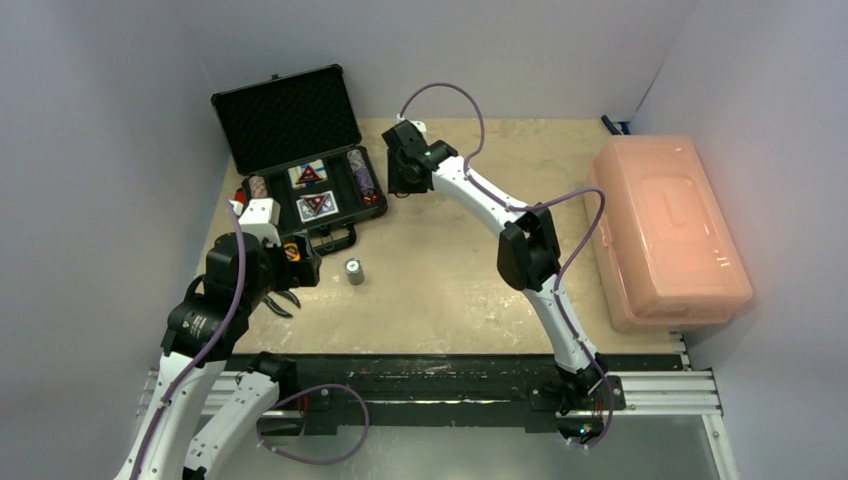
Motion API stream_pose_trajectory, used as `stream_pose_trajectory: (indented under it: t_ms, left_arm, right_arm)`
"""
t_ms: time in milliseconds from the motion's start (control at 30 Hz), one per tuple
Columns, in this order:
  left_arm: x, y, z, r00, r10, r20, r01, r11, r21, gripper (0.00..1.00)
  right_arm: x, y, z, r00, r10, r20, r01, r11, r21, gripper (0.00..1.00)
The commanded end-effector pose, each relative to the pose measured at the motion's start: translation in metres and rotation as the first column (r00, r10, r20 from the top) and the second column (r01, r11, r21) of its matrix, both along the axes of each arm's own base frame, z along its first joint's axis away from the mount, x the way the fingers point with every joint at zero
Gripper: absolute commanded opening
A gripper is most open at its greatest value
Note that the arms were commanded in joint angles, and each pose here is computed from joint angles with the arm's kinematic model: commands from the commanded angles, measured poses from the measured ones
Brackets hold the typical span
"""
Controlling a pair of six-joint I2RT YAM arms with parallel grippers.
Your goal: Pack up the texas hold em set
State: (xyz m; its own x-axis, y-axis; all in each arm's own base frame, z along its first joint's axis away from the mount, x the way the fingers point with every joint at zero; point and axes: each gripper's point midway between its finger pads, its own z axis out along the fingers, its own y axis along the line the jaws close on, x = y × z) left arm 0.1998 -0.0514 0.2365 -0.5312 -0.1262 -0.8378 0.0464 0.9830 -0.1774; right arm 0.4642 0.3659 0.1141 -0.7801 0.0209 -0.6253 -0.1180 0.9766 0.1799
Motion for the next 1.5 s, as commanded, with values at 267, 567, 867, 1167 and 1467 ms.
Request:
stream_pose_trajectory:
  t_ms: [267,567,867,1167,1467]
  left_arm:
    - [0.004,0.000,0.005,1.000,-0.001,0.028,0.001,1.000,0.001,0.97]
    - [0.004,0.000,0.005,1.000,-0.001,0.030,0.001,1.000,0.002,0.97]
    - [0.004,0.000,0.005,1.000,-0.004,0.031,0.004,1.000,0.001,0.97]
    - [0.005,0.000,0.004,1.000,-0.003,0.027,0.003,1.000,0.005,0.97]
    - [0.007,0.000,0.002,1.000,-0.003,0.014,0.003,1.000,0.009,0.97]
  right_arm:
    - [0.008,0.052,0.110,0.961,0.108,0.254,-0.156,0.972,0.176,0.00]
    - [0.010,0.068,0.118,0.945,0.148,0.291,-0.210,0.958,0.197,0.00]
    - [0.017,0.082,0.120,0.920,0.197,0.339,-0.274,0.942,0.196,0.00]
    - [0.024,0.092,0.113,0.895,0.242,0.375,-0.324,0.930,0.173,0.00]
    - [0.022,0.116,0.110,0.876,0.263,0.404,-0.373,0.901,0.222,0.00]
